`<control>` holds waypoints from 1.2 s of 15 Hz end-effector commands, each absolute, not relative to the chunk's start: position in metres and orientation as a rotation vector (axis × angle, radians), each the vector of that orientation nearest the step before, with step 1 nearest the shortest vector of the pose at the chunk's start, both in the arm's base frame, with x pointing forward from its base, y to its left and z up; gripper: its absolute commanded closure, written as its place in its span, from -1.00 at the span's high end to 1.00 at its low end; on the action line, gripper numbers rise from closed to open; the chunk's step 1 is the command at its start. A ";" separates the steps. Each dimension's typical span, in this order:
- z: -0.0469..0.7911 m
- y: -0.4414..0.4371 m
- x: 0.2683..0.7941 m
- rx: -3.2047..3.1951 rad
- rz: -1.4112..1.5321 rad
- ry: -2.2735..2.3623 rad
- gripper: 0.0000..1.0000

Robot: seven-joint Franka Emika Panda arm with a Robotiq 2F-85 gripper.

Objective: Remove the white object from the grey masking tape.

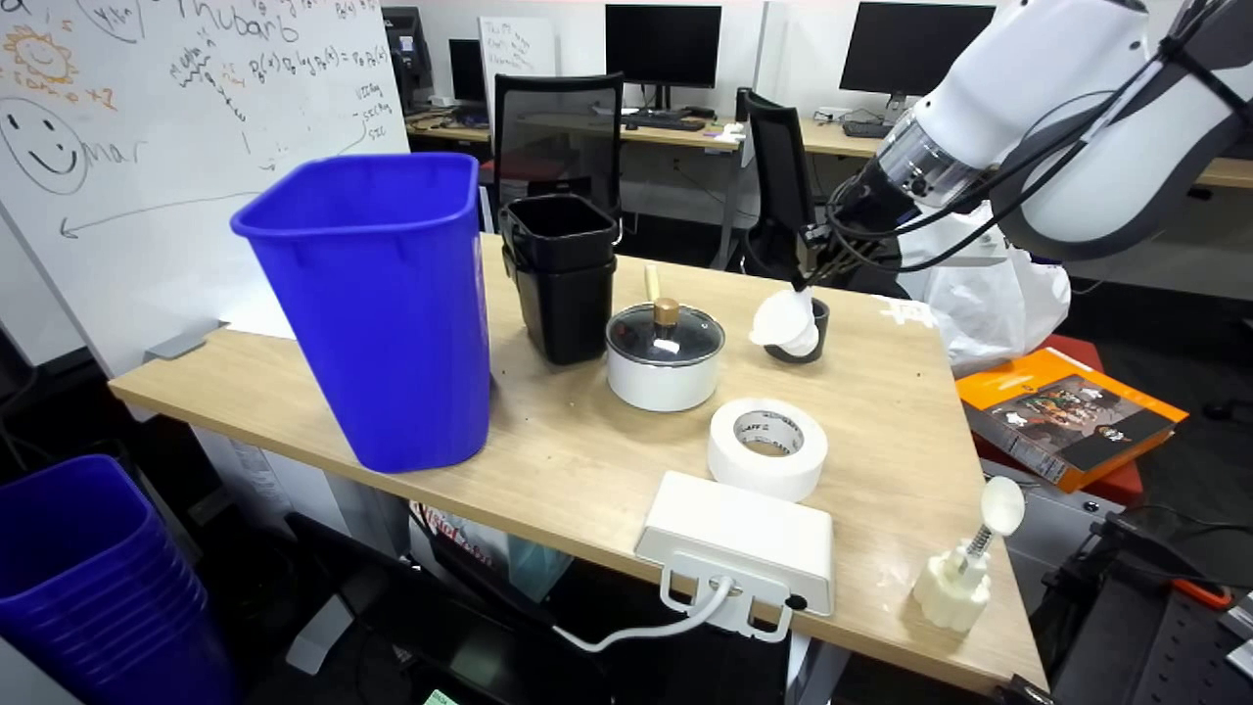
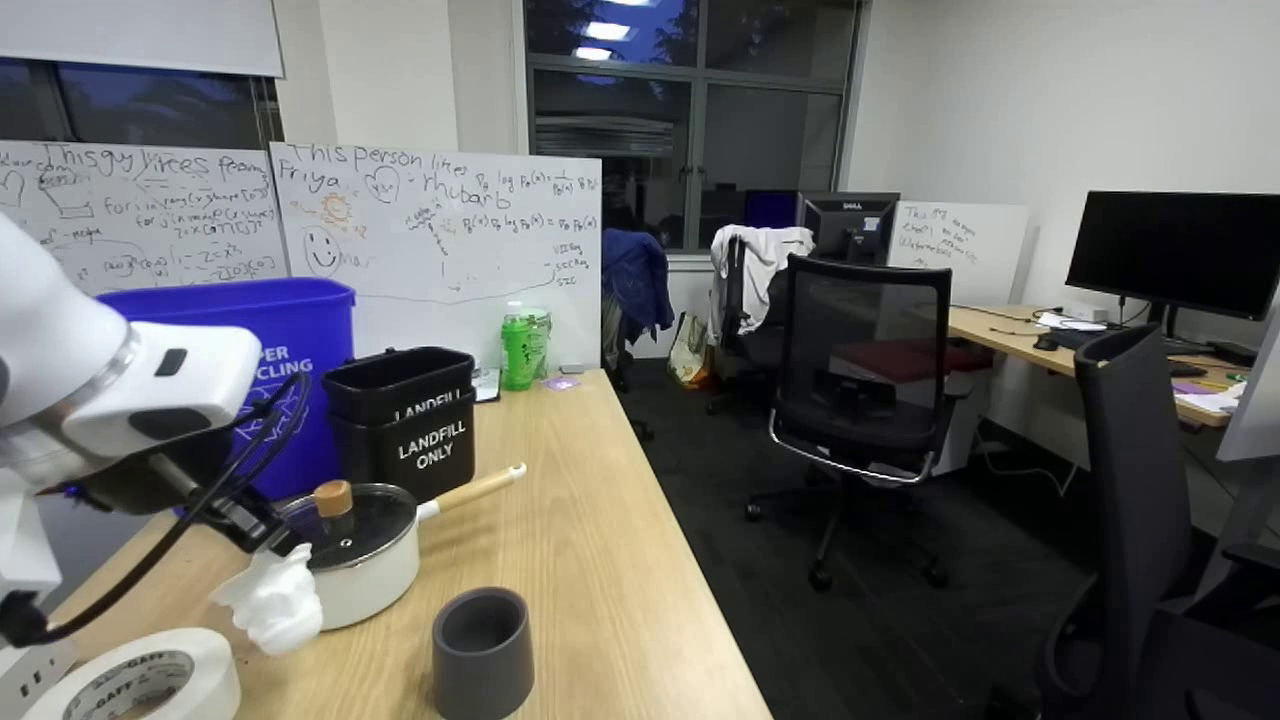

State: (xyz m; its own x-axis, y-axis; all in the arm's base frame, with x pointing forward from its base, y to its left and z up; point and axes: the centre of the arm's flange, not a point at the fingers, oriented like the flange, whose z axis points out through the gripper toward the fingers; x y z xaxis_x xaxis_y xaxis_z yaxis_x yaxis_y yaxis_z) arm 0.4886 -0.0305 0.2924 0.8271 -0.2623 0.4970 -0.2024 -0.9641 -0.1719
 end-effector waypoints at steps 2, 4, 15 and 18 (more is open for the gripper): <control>0.298 -0.043 0.444 -2.949 -0.682 0.417 -0.99; 0.282 -0.044 0.429 -2.964 -0.603 0.417 -0.99; 0.234 -0.035 0.400 -2.968 -0.467 0.456 -0.99; 0.234 -0.034 0.404 -2.969 -0.498 0.463 -0.99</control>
